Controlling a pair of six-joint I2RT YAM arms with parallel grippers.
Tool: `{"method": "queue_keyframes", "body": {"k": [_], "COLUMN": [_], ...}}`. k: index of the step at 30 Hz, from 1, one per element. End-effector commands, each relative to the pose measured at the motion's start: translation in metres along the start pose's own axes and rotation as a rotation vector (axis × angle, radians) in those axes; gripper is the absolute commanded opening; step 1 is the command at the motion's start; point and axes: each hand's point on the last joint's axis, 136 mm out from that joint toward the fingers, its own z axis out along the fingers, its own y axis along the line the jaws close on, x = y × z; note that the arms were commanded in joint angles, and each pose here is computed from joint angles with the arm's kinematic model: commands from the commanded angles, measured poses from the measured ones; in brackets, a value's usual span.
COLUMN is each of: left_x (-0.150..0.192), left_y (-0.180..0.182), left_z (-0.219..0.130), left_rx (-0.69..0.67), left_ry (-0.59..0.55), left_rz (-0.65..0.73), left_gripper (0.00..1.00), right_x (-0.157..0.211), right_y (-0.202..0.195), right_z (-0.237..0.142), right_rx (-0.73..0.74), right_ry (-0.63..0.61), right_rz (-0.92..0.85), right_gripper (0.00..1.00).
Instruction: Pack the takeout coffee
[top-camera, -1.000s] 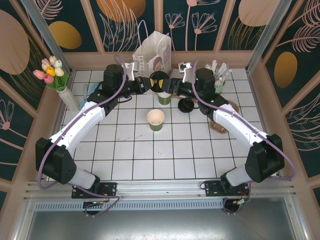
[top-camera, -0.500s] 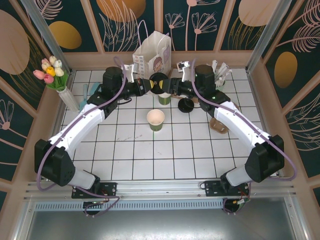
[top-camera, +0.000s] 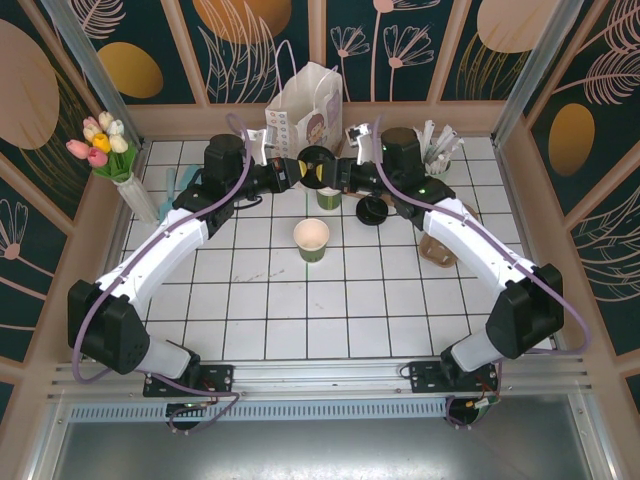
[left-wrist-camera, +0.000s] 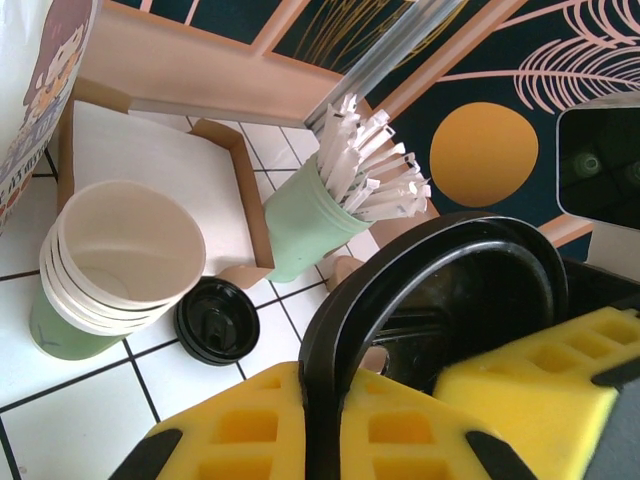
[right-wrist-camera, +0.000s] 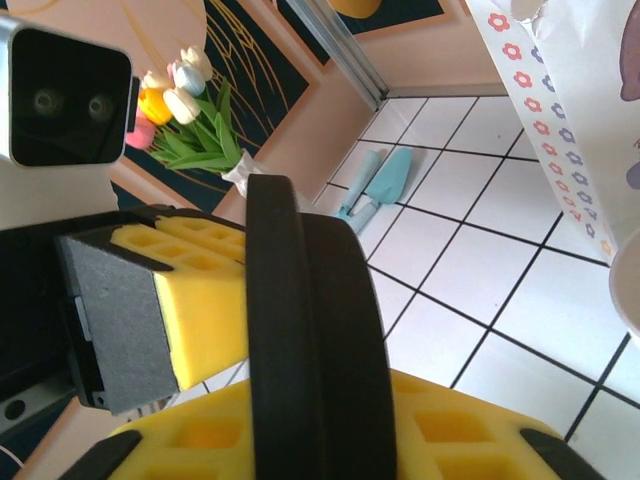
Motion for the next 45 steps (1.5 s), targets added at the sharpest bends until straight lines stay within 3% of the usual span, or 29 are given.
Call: {"method": "queue_keyframes", "body": {"k": [1,7,11,14,16,18,21,27,30,32,40,45], "left_x": [-0.003,0.001,0.009,0.008,0.001,-0.008,-0.018,-0.034,-0.048,-0.054,-0.062,-0.057], "left_y": [-0.018,-0.03,-0.042,-0.056,-0.056,-0.048,-0.033,-0.025,0.005,0.011,0.027,0.026], "left_z": [-0.007,-0.019,-0.035,-0.057,-0.071,-0.078,-0.08,-0.101,-0.119,-0.126,-0.138,-0.137], "left_rx": [0.058,0.088,0.127,0.15,0.108,0.039,-0.063,-0.137,-0.341,-0.408,-0.513,-0.481], "left_ry": [-0.014,-0.003,0.0,-0.057,-0.124,-0.169,-0.195,-0.318,-0.386,-0.406,-0.467,-0.478], "left_rz": [0.053,0.109,0.19,0.259,0.277,0.258,0.188,0.115,-0.008,-0.038,-0.094,-0.088], "left_gripper": [0.1,0.25,0.51,0.72,0.89,0.98,0.99,0.99,0.99,0.99,0.98,0.99], "right_x": [-0.011,-0.025,-0.035,-0.042,-0.046,-0.046,-0.047,-0.066,-0.071,-0.072,-0.053,-0.042], "right_y": [0.011,-0.002,-0.003,-0.002,-0.001,0.005,0.02,0.024,0.035,0.041,0.044,0.043], "right_z": [-0.002,-0.01,-0.02,-0.028,-0.035,-0.039,-0.042,-0.048,-0.049,-0.048,-0.027,-0.014], "right_rx": [-0.006,0.108,0.161,0.197,0.219,0.206,0.18,0.381,0.411,0.407,0.428,0.473], "right_ry": [-0.023,-0.083,-0.127,-0.149,-0.17,-0.179,-0.209,-0.296,-0.335,-0.343,-0.271,-0.204], "right_rz": [-0.057,-0.13,-0.208,-0.281,-0.348,-0.429,-0.556,-0.797,-0.905,-0.956,-1.248,-1.414], "right_gripper": [0.23,0.13,0.1,0.1,0.1,0.09,0.08,0.05,0.04,0.04,0.02,0.03]}}
